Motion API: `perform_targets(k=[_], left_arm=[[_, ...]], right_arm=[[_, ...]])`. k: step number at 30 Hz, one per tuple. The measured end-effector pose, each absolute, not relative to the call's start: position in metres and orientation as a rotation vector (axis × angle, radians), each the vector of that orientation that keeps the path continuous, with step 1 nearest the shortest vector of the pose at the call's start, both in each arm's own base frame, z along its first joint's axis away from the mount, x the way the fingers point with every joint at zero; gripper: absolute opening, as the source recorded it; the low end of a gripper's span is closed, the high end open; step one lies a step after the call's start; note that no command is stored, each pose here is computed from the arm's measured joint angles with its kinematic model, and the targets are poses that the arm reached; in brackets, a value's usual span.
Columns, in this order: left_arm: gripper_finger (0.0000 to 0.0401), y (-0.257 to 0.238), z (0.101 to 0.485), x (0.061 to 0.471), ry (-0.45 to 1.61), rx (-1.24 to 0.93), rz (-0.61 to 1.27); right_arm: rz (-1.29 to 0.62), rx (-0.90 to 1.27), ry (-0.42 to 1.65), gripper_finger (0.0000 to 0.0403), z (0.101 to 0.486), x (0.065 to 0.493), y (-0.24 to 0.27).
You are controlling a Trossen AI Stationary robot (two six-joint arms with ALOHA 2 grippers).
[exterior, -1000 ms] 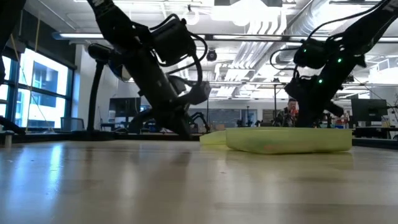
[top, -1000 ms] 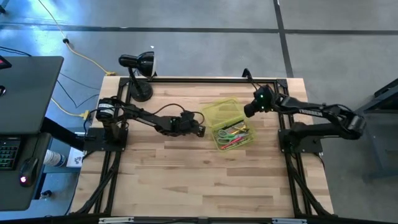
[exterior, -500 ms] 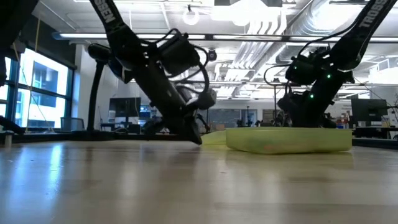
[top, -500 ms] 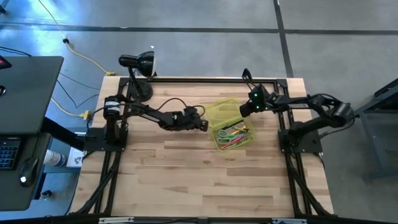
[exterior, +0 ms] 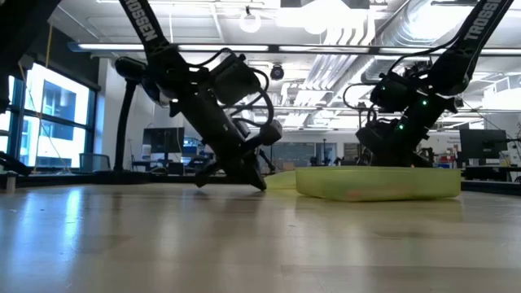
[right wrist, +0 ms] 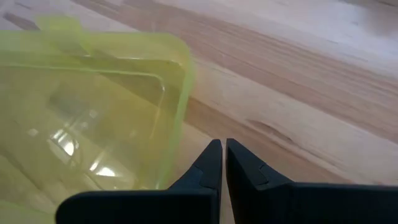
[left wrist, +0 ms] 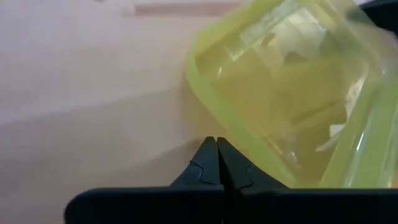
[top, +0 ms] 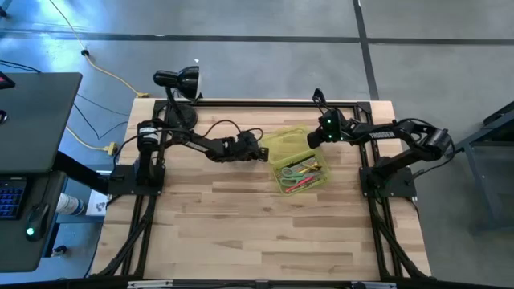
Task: Pick & place school supplies into a supply box
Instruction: Close the yellow supply box
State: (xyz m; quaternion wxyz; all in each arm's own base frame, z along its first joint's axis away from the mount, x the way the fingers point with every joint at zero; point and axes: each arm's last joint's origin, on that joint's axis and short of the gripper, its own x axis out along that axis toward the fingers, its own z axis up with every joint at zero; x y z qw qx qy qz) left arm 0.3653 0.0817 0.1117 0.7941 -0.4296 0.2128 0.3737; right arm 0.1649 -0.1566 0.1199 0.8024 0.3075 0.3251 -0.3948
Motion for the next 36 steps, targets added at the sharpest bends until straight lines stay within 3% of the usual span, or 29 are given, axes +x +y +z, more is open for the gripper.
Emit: perform_targets(k=[10,17,24,36], left_arm=[[0.0029,0.095,0.114,0.368,0.414,-0.905,0.790],[0.0011,0.095,0.122,0.375,0.405,-0.862,0.762],[0.0031,0.096,0.126,0.378,0.391,-0.847,0.745],[0.0022,0.096,0.124,0.377,0.421,-0.825,0.755]], right_arm=[[-0.747,0.672,0.621,0.0000,0.125,0.171,-0.158],[-0.732,0.651,0.629,0.0000,0.125,0.171,-0.158],[-0.718,0.620,0.620,0.0000,0.126,0.172,-0.158],[-0.738,0.585,0.563,0.0000,0.144,0.168,-0.155]])
